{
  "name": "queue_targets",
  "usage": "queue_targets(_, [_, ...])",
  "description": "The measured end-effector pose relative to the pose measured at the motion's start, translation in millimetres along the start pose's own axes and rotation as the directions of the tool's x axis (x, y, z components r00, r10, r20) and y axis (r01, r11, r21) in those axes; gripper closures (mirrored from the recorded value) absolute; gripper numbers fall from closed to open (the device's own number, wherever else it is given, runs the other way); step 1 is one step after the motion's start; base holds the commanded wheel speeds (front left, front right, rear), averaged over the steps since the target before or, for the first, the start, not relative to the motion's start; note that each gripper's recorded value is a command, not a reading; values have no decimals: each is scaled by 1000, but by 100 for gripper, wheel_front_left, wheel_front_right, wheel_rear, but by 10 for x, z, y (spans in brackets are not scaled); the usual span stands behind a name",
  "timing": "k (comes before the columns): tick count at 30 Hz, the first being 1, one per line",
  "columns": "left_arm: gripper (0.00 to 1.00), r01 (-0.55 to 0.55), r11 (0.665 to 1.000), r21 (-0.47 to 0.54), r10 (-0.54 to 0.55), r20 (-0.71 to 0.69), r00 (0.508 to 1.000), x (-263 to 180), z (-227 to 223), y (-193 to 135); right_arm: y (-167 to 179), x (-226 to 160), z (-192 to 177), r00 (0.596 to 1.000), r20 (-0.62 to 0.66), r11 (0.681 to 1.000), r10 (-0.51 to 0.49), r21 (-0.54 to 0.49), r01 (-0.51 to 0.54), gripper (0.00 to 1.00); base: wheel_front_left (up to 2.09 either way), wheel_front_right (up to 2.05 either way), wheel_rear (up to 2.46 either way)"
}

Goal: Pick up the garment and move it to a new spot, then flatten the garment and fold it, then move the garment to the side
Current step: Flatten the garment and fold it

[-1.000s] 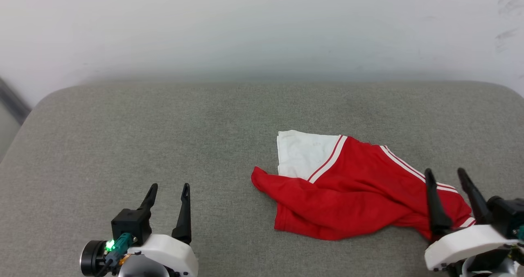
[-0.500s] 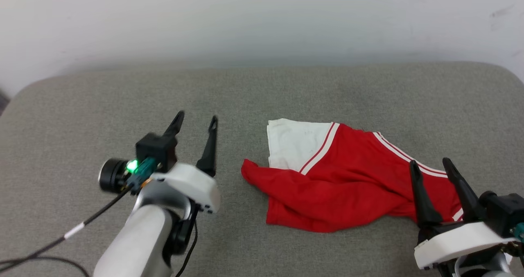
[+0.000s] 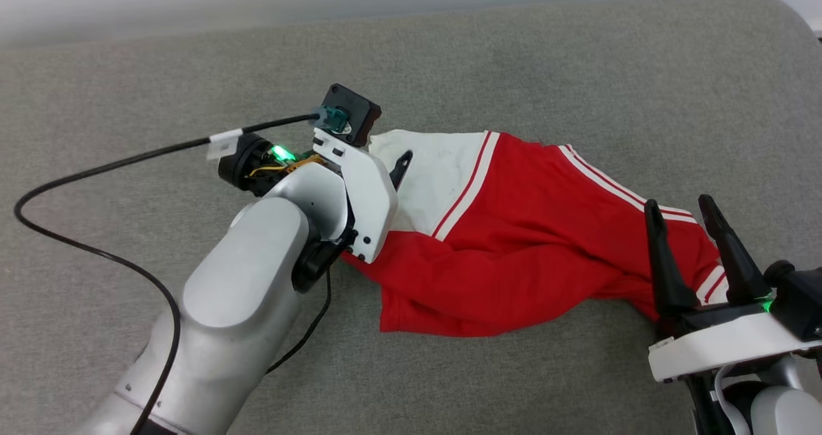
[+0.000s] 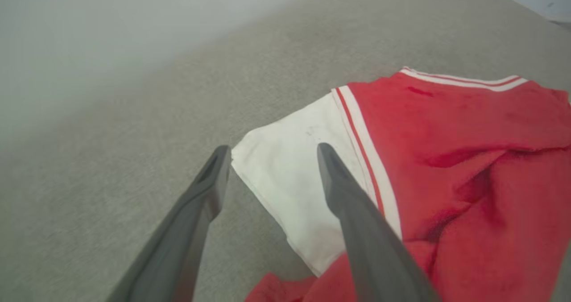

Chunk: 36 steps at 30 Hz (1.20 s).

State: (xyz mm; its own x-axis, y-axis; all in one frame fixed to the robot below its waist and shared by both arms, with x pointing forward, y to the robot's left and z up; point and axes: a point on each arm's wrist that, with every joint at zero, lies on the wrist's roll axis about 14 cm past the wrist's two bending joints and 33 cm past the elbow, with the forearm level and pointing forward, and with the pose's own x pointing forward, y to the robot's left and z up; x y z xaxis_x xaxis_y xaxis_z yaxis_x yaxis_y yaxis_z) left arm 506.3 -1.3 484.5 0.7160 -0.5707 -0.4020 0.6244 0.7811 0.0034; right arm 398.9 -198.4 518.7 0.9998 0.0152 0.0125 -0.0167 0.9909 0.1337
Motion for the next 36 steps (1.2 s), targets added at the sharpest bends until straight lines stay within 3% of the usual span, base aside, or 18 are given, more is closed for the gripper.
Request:
queue_targets(4, [0, 56, 998, -17, -58, -208, 976, 172, -459, -74, -75, 11, -135, 999, -35, 1000, -22, 5, 23, 0, 0, 0, 0])
queue_targets(9, [0, 97, 995, -35, -103, -443, 891, 175, -997, -165, -123, -1, -224, 998, -55, 999, -38, 13, 39, 0, 0, 0, 0])
queue_targets(13, [0, 116, 992, -45, -122, -535, 836, 150, -1112, -204, -142, -9, -243, 997, -58, 999, -44, 21, 45, 0, 0, 0, 0])
queue_targets(14, [50, 120, 992, -49, -127, -539, 833, 152, -1115, -215, -143, -10, -247, 997, -59, 999, -45, 22, 46, 0, 0, 0, 0])
queue_targets(15, [85, 122, 991, -48, -129, -541, 831, 156, -1113, -219, -143, -6, -241, 997, -56, 999, -44, 23, 46, 0, 0, 0, 0])
queue_targets(16, [100, 125, 991, -46, -129, -542, 830, 156, -1118, -222, -141, -2, -235, 998, -54, 999, -44, 23, 45, 0, 0, 0, 0])
queue_targets(22, [100, 113, 993, -23, -111, -454, 884, 162, -1015, -184, -153, -16, -187, 998, -42, 999, -47, 21, 48, 0, 0, 0, 0])
queue_targets(28, [100, -6, 1000, 15, 10, -268, 963, 23, -659, 141, -80, -47, -99, 999, -31, 1000, -25, 12, 26, 0, 0, 0, 0])
queue_targets(36, [100, -178, 984, -17, 174, -129, 976, -614, -644, 474, 133, -34, 7, 999, -20, 999, 38, 12, -38, 0, 0, 0, 0])
